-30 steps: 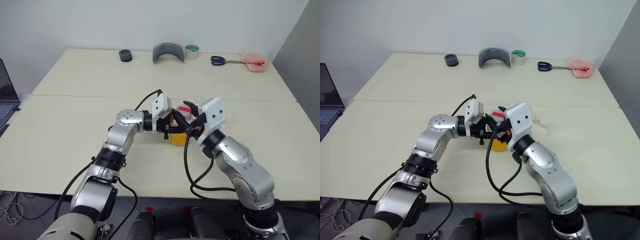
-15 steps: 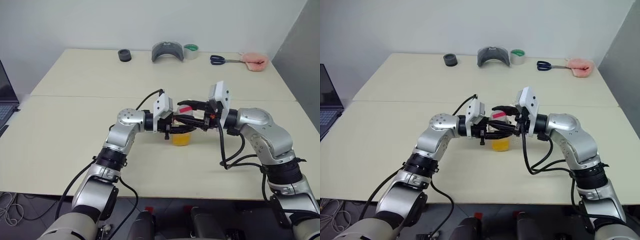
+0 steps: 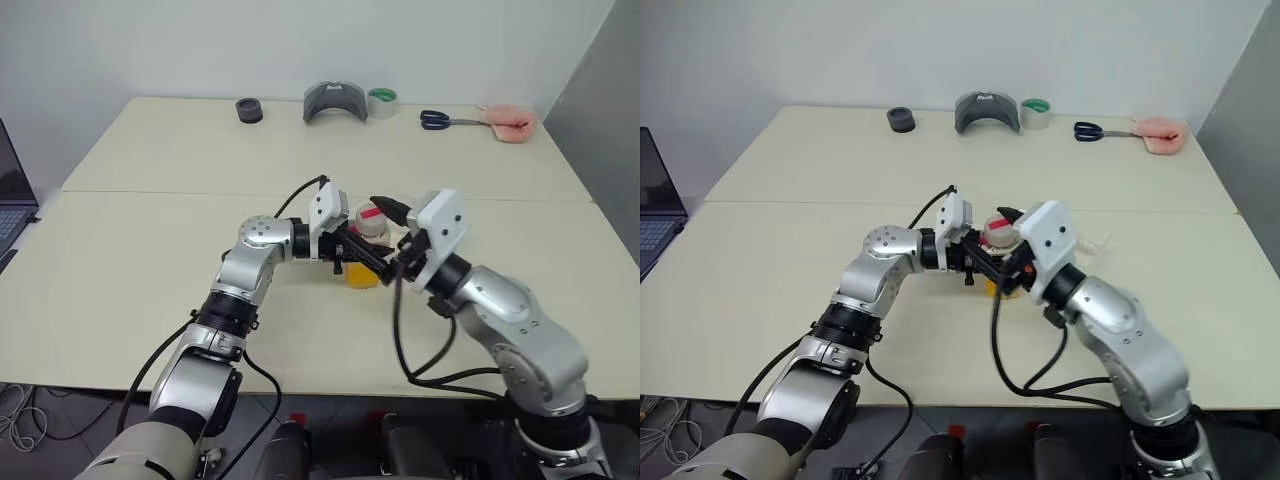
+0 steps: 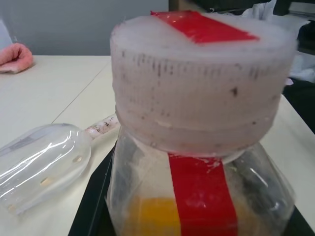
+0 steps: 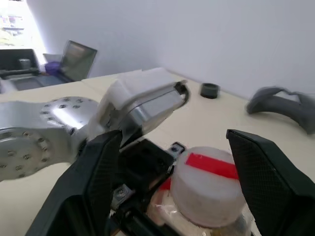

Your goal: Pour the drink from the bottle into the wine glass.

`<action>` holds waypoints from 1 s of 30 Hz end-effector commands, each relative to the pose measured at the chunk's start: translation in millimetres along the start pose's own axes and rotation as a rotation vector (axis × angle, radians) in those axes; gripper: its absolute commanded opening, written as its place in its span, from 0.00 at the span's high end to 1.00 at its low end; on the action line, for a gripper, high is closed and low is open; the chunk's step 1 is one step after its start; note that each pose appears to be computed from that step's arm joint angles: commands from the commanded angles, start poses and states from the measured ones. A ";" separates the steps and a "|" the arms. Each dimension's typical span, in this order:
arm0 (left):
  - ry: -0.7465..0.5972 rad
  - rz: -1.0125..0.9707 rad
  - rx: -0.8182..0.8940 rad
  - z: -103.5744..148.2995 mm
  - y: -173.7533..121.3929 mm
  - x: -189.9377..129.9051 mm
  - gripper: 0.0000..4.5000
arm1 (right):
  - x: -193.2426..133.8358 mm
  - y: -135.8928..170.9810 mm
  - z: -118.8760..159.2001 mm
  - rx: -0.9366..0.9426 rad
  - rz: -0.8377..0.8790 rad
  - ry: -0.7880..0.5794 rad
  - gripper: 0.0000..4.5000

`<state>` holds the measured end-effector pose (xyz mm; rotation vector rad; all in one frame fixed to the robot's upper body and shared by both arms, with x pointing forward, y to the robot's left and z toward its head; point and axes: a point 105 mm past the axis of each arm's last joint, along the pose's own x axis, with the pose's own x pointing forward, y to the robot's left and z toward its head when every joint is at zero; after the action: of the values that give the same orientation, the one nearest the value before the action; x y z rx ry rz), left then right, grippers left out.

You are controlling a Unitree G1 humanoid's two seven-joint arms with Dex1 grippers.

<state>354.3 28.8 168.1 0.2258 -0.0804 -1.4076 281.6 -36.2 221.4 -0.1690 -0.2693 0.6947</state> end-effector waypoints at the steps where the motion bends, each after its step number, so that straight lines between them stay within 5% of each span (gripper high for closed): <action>1: -0.037 -0.025 0.076 19.4 -0.6 6.5 0.61 | 0.8 -13.2 4.0 -0.065 -0.130 -0.024 0.20; 21: -0.033 -0.006 0.086 18.8 3.1 2.4 0.61 | -26.0 -14.4 11.8 0.046 -0.074 -0.024 0.20; 30: -0.026 -0.002 0.093 19.9 4.9 2.8 0.61 | -10.5 -10.1 2.1 0.053 -0.101 0.004 0.20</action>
<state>356.3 28.9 168.3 0.2512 -0.0888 -1.4037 279.6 -51.2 214.6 -0.0996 -0.2058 0.6177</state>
